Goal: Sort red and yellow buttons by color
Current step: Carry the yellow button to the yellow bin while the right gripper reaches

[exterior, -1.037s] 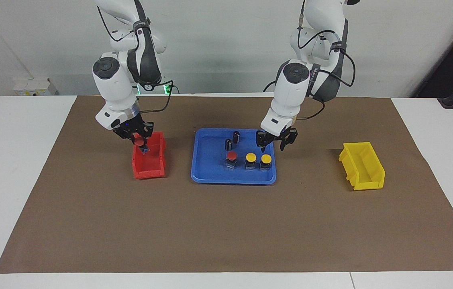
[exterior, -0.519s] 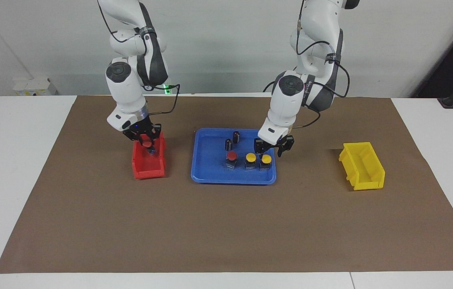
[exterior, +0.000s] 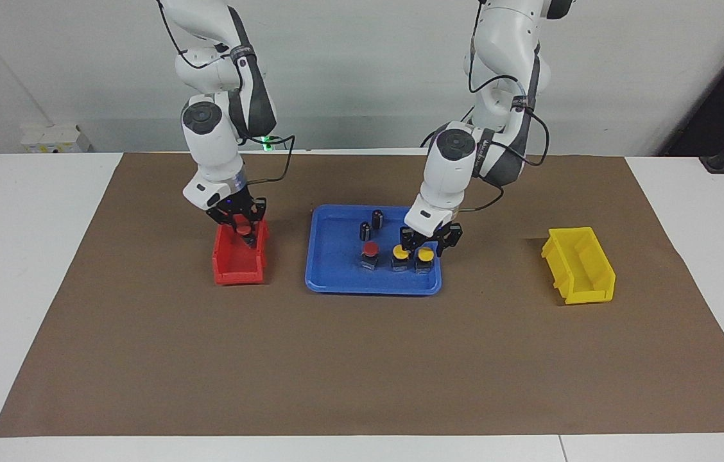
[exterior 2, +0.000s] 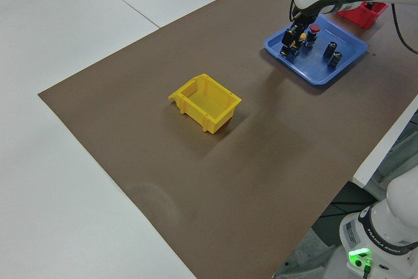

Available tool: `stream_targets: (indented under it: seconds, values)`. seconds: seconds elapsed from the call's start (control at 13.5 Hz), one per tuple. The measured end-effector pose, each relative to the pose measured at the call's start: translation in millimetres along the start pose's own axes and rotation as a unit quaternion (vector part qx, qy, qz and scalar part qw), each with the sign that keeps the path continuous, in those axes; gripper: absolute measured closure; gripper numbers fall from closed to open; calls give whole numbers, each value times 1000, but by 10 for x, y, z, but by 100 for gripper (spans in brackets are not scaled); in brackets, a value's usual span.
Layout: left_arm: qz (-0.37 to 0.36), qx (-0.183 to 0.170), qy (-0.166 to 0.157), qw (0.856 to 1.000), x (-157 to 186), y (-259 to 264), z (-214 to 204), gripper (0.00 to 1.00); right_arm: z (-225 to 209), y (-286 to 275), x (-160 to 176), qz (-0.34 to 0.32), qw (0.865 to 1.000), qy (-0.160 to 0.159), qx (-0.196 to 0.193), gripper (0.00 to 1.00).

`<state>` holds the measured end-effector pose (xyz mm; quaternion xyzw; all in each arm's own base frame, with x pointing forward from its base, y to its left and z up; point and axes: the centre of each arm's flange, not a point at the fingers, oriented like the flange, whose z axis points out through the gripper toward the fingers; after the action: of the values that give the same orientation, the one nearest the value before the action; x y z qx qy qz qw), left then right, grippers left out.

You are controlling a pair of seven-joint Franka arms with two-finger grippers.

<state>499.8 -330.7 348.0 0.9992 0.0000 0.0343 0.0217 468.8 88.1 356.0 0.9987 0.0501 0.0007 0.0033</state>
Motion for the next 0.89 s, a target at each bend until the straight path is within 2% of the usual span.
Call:
stream_targets:
  seconds: [0.07,0.15,0.3,0.37,0.44,0.59,0.74,0.89]
  values:
    - [-1,0,0,1000,6,-8,-1,50,3,8,-1,0,1000,0,0,59]
    - [-2,0,0,1000,10,-12,-3,59,9,7,-6,0,1000,-1,0,59]
    - [-12,-4,1,1000,43,-3,-52,59,15,4,-10,0,1000,-2,0,55]
    - [-17,-5,-2,1000,77,11,-122,59,12,0,-9,-1,1000,-1,0,49]
    - [-20,-3,-11,1000,126,29,-246,59,-6,-8,2,-1,1000,0,0,40]
    - [-29,10,-35,999,265,6,-678,59,-200,-41,105,-4,1000,-4,0,15]
    - [-43,19,-53,998,474,-371,-1181,59,-659,-95,352,-1,1000,-2,2,13]
    - [-31,16,-62,997,700,-1119,-1489,59,-1111,-396,663,17,999,25,13,13]
